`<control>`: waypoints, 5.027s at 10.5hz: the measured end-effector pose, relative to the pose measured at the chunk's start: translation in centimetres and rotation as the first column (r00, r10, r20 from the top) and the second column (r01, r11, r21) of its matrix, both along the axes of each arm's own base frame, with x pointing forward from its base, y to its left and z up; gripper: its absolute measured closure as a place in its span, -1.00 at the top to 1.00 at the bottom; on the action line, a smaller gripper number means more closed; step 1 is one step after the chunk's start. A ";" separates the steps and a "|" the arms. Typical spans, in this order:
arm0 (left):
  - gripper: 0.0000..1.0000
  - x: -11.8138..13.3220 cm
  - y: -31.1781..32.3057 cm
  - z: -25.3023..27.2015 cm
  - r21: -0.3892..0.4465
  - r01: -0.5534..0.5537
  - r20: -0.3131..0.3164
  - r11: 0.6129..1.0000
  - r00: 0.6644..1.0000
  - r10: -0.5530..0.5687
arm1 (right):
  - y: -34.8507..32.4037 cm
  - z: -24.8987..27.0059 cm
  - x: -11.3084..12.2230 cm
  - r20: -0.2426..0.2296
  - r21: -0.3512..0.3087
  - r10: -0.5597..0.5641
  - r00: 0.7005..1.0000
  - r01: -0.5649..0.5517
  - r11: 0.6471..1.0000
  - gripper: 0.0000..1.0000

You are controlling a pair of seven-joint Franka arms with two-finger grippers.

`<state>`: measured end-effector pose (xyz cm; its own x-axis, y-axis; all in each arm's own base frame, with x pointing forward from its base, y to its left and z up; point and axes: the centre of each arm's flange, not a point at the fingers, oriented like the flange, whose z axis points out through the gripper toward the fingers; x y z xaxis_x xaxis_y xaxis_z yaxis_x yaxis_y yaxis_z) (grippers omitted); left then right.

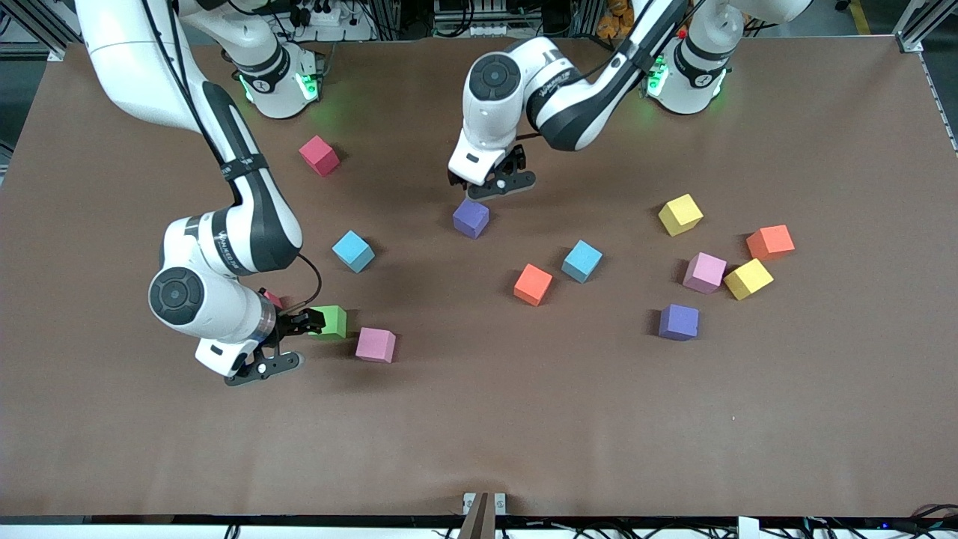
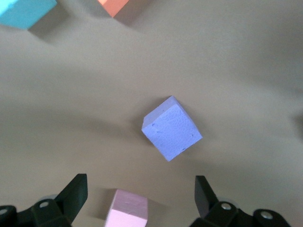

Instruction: Form number 2 with 11 blocks

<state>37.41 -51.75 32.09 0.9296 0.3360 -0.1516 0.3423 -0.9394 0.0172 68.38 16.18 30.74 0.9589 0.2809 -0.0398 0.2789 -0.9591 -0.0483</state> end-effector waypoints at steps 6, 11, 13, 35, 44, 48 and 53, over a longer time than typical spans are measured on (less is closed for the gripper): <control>1.00 1.4 -1.5 -3.4 0.041 -0.271 -0.067 0.962 0.960 0.273 | 1.4 -0.2 -0.7 -0.030 0.003 0.023 0.999 -0.023 1.000 1.00; 1.00 2.6 -1.4 -4.6 0.018 -0.386 -0.048 0.922 0.921 0.386 | 8.3 -0.2 -2.9 -0.045 0.030 0.093 0.995 -0.092 0.995 1.00; 1.00 2.5 -1.5 -6.0 0.027 -0.402 -0.052 0.915 0.914 0.403 | 10.1 -0.2 -3.6 -0.047 0.030 0.102 0.994 -0.100 0.995 1.00; 0.19 2.0 -1.3 -13.2 0.009 -0.507 -0.041 0.862 0.861 0.507 | 12.1 -6.6 -1.4 0.060 0.053 -0.147 0.987 0.144 0.988 1.00; 0.19 12.1 6.9 -0.5 -0.092 -0.515 0.038 0.852 0.853 0.520 | 12.4 -9.3 -0.8 0.085 0.070 -0.218 0.972 0.213 0.975 1.00; 0.19 17.9 13.0 2.1 -0.143 -0.559 0.070 0.817 0.817 0.572 | 12.2 -9.9 -0.8 0.079 0.065 -0.224 0.971 0.219 0.974 1.00; 0.19 20.0 16.3 2.1 -0.133 -0.590 0.070 0.796 0.796 0.601 | 11.5 -10.1 -0.6 0.072 0.061 -0.235 0.969 0.230 0.971 1.00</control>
<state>57.43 -35.47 34.19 0.5624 0.8166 -0.1300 0.8243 -0.5412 0.1662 67.78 27.66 20.61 0.9977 0.0495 0.0460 0.0534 -0.9949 -0.0861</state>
